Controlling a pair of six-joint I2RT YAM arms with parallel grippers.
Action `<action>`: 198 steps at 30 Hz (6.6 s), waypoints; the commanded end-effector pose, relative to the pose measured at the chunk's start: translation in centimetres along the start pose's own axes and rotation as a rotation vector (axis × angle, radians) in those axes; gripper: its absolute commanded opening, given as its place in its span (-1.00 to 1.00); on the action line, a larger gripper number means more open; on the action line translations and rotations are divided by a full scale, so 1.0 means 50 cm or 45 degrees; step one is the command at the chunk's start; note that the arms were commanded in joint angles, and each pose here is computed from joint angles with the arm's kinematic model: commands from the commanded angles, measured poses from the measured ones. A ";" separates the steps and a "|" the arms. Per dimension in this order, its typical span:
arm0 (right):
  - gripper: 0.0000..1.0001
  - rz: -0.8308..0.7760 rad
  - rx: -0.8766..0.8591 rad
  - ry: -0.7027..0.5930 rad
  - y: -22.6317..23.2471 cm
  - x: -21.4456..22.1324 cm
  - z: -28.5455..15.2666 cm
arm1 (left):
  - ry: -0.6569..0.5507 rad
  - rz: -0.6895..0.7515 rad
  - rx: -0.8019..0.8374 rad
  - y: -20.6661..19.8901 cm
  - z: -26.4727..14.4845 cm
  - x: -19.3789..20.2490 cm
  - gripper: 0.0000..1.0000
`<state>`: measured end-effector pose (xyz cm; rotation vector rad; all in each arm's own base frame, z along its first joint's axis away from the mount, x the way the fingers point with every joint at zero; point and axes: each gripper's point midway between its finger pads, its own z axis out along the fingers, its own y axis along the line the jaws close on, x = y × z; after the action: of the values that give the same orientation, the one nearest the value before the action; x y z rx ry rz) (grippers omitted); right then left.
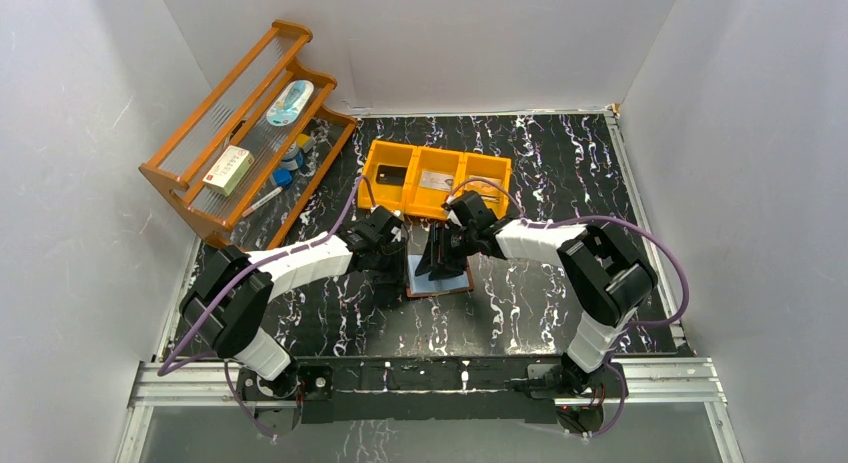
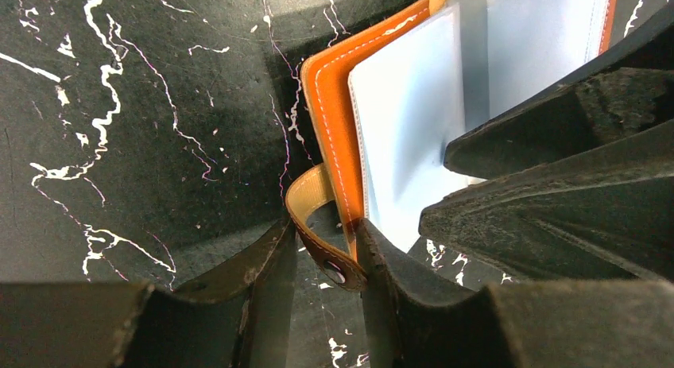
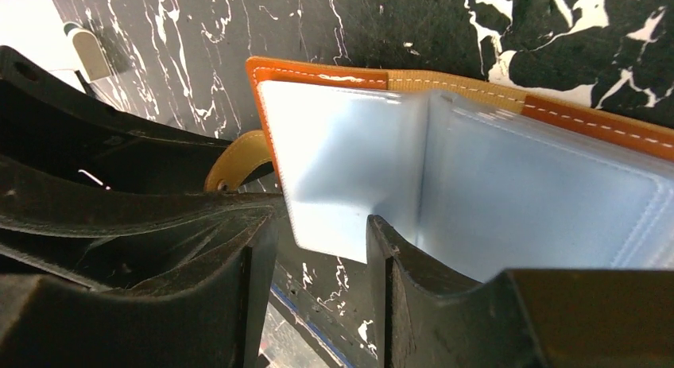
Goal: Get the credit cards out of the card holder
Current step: Remove the credit card from the card holder.
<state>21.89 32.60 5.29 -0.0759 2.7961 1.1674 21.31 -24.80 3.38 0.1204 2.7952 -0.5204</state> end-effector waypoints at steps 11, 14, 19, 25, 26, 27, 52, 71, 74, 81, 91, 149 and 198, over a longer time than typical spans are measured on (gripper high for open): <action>-0.22 0.031 0.210 -0.030 -0.063 -0.007 0.011 | -0.216 -0.022 0.050 -0.030 -0.074 -0.066 0.22; -0.25 0.055 0.217 -0.028 -0.075 0.002 0.013 | -0.198 -0.016 0.097 -0.047 -0.065 -0.069 0.32; -0.25 0.063 0.207 -0.055 -0.070 0.001 0.006 | -0.091 -0.041 0.001 -0.021 -0.020 -0.044 0.28; -0.23 0.022 0.098 -0.087 -0.016 -0.016 -0.012 | 0.014 -0.049 -0.107 0.011 0.008 -0.015 0.08; -0.20 0.011 0.082 -0.098 -0.004 -0.022 -0.018 | 0.010 -0.050 -0.135 0.020 0.008 -0.014 0.04; -0.19 0.001 0.069 -0.116 0.007 -0.029 -0.026 | 0.010 -0.053 -0.153 0.026 0.007 -0.012 -0.02; 0.07 0.030 0.361 -0.221 -0.107 -0.055 -0.082 | 0.025 -0.037 -0.091 0.009 0.012 -0.010 -0.20; 0.15 -0.029 0.402 -0.257 -0.099 -0.073 -0.105 | 0.024 -0.035 -0.078 0.006 0.011 -0.009 -0.33; 0.16 -0.034 0.414 -0.283 -0.098 -0.079 -0.112 | 0.029 -0.030 -0.080 0.008 0.012 -0.007 -0.33; 0.17 -0.027 0.435 -0.267 -0.107 -0.078 -0.106 | 0.031 -0.028 -0.075 0.006 0.013 -0.008 -0.39; 0.26 -0.061 0.476 -0.352 -0.090 -0.105 -0.144 | 0.032 -0.017 -0.052 -0.002 0.010 -0.011 -0.53; 0.19 -0.059 0.413 -0.226 -0.107 -0.079 -0.107 | -0.200 -0.029 0.020 -0.050 -0.067 -0.098 0.36; 0.04 -0.002 0.322 -0.180 -0.127 -0.067 -0.091 | 0.006 0.000 0.076 -0.063 0.006 -0.050 -0.40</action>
<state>25.56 23.93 4.26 0.0742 2.7913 0.6998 23.92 -27.65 4.70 0.1031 2.7692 -0.5758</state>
